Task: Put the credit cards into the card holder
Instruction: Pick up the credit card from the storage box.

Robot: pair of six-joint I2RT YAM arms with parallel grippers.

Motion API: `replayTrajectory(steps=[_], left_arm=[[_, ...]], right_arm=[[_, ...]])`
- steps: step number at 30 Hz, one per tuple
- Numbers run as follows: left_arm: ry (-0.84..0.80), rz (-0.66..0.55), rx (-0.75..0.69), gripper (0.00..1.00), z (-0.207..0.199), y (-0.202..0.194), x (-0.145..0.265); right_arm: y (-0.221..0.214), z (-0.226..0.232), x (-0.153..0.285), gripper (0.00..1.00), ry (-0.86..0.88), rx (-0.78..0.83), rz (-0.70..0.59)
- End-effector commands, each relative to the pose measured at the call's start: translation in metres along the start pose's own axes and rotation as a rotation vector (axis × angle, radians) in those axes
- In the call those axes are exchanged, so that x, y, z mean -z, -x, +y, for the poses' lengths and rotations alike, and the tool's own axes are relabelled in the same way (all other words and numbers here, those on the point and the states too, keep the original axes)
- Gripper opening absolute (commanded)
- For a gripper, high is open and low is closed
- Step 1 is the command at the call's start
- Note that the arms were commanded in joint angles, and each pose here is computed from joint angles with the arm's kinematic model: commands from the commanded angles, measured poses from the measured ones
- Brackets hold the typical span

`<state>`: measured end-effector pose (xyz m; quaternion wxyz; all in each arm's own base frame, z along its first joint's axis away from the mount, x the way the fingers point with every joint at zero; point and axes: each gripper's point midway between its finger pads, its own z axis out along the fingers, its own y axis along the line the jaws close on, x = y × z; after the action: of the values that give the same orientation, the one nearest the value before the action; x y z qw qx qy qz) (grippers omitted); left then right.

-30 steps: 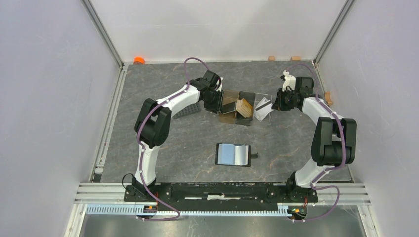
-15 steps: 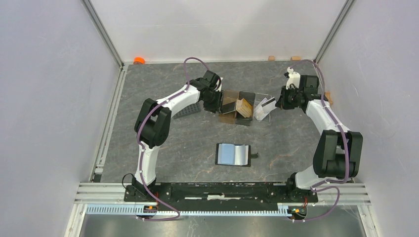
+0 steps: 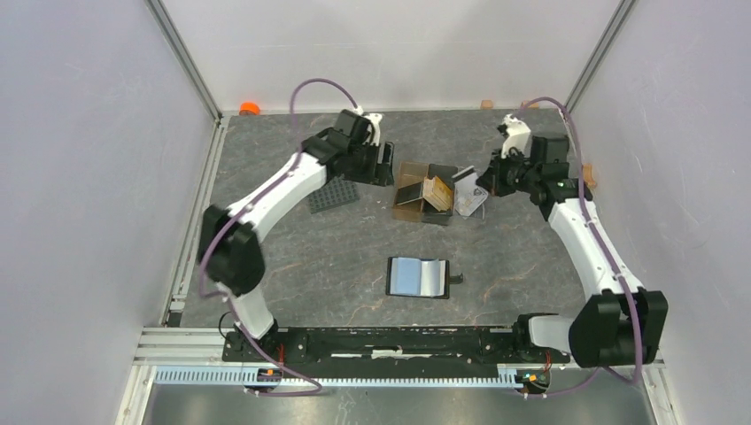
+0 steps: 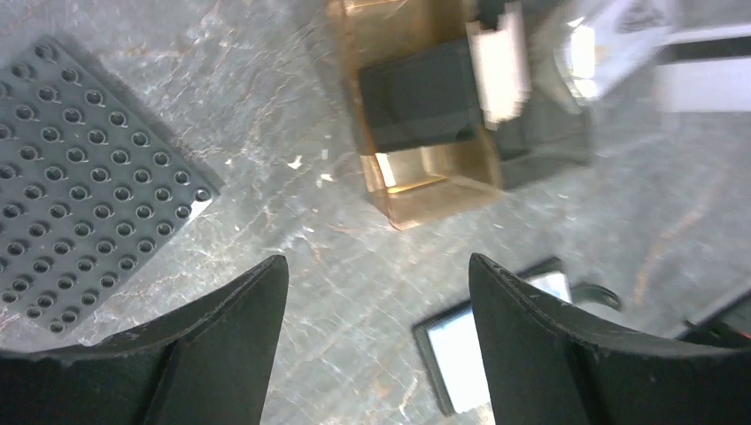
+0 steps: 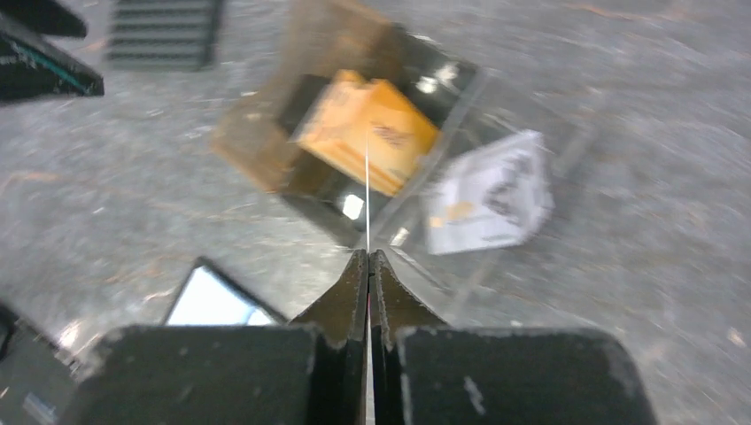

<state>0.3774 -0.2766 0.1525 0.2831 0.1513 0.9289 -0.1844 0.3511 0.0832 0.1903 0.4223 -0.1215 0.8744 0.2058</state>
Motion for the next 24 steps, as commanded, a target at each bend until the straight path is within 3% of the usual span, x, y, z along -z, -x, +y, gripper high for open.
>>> replayTrajectory(steps=[1, 4, 8, 15, 20, 22, 24], left_arm=[[-0.213, -0.182, -0.115, 0.81, -0.040, 0.014, 0.083], [-0.350, -0.194, -0.179, 0.81, -0.057, -0.015, 0.116], [-0.459, -0.134, -0.253, 0.81, -0.065, -0.072, 0.128], [-0.628, -0.016, -0.358, 0.78, -0.087, -0.147, 0.137], [-0.685, 0.046, -0.406, 0.76, -0.098, -0.176, 0.141], [-0.683, 0.067, -0.416, 0.72, -0.100, -0.183, 0.139], [-0.715, 0.104, -0.422, 0.57, -0.106, -0.193, 0.139]], right_arm=[[-0.003, 0.074, 0.008, 0.00, 0.215, 0.053, -0.022], [-0.023, 0.118, 0.013, 0.00, 0.384, 0.092, 0.007], [-0.055, 0.169, 0.024, 0.00, 0.609, 0.102, 0.048], [-0.102, 0.228, 0.044, 0.00, 0.852, 0.130, 0.144], [-0.123, 0.255, 0.056, 0.00, 0.961, 0.143, 0.200], [-0.126, 0.262, 0.060, 0.00, 0.988, 0.151, 0.211], [-0.127, 0.266, 0.062, 0.00, 1.006, 0.155, 0.220]])
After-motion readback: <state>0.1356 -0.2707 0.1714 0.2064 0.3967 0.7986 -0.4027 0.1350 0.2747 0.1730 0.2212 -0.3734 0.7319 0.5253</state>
